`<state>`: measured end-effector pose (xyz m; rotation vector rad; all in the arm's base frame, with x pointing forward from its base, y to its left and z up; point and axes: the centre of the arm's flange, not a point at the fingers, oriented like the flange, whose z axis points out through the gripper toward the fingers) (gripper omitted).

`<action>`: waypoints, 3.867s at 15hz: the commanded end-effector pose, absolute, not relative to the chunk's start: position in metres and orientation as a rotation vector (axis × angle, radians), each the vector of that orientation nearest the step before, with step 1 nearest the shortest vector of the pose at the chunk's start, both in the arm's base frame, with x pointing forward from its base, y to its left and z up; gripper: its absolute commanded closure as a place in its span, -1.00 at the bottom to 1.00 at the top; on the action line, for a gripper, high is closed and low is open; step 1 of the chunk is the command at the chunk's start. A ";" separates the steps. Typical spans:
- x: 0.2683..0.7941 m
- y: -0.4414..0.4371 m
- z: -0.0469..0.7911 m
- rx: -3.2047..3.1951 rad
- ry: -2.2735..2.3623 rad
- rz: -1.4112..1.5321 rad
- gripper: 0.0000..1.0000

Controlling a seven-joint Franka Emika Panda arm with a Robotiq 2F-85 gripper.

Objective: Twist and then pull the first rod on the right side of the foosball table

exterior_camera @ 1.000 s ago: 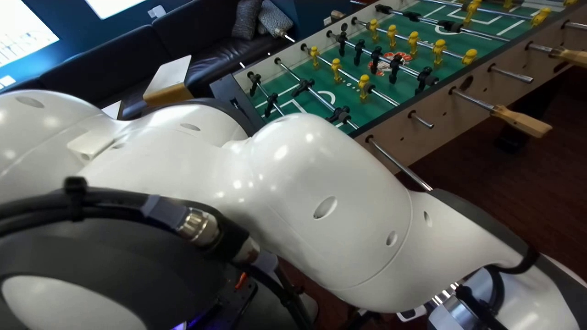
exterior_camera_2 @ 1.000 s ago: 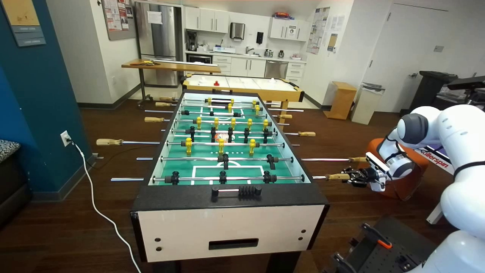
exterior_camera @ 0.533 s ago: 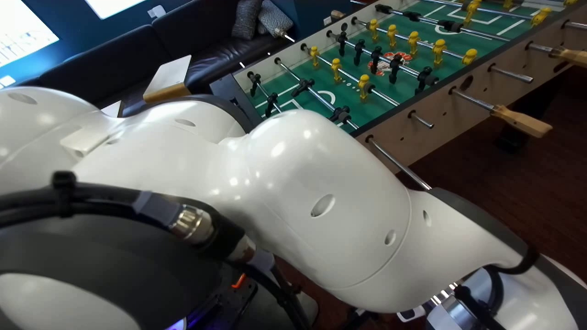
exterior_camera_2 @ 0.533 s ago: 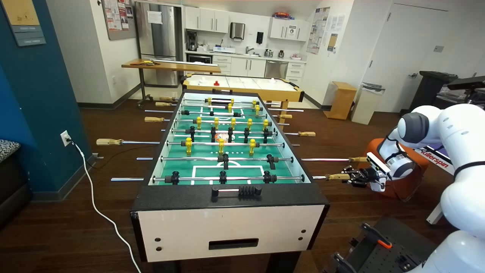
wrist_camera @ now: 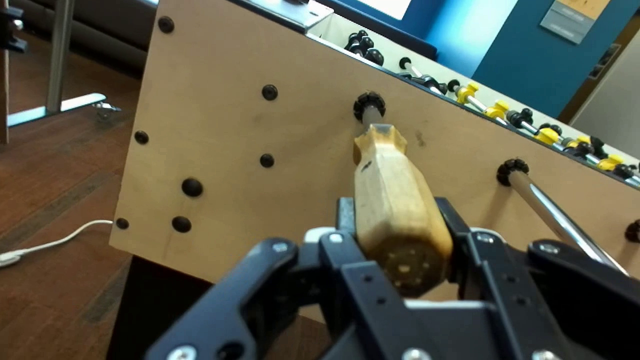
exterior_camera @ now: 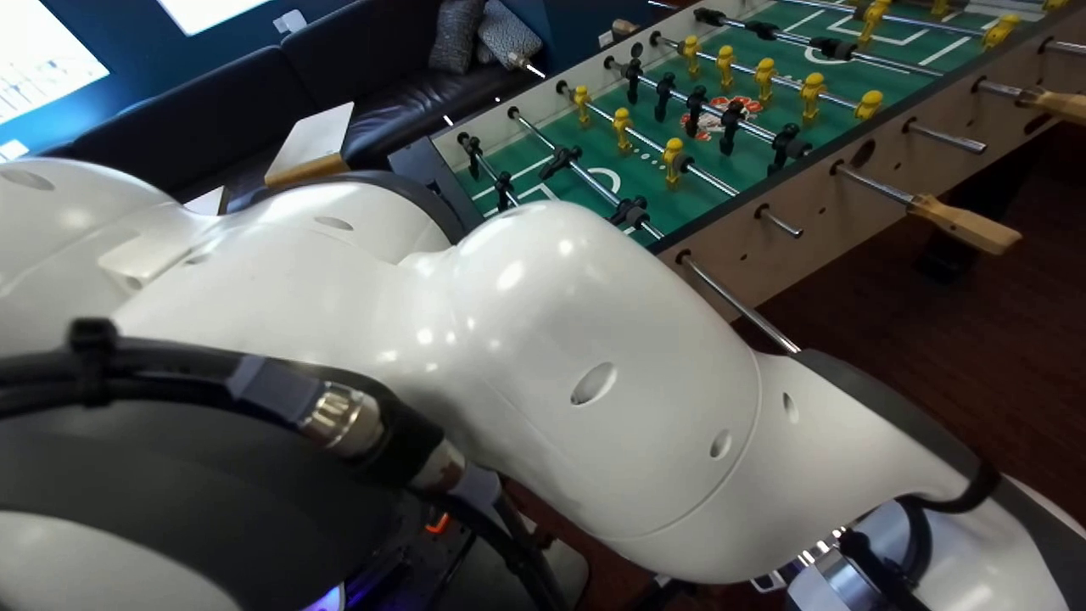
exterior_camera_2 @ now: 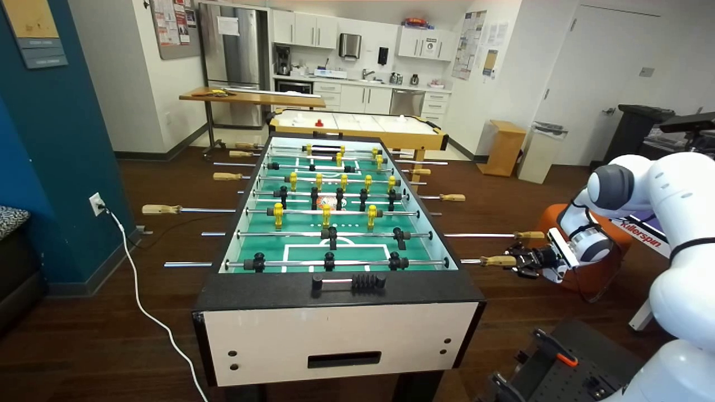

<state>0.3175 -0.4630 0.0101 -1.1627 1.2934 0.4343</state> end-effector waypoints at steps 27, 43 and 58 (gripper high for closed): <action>0.310 -0.459 0.011 -1.488 0.842 -0.137 0.20; 0.306 -0.453 0.031 -1.774 0.372 -0.599 -0.30; 0.264 -0.441 0.131 -2.313 0.498 -0.830 -1.00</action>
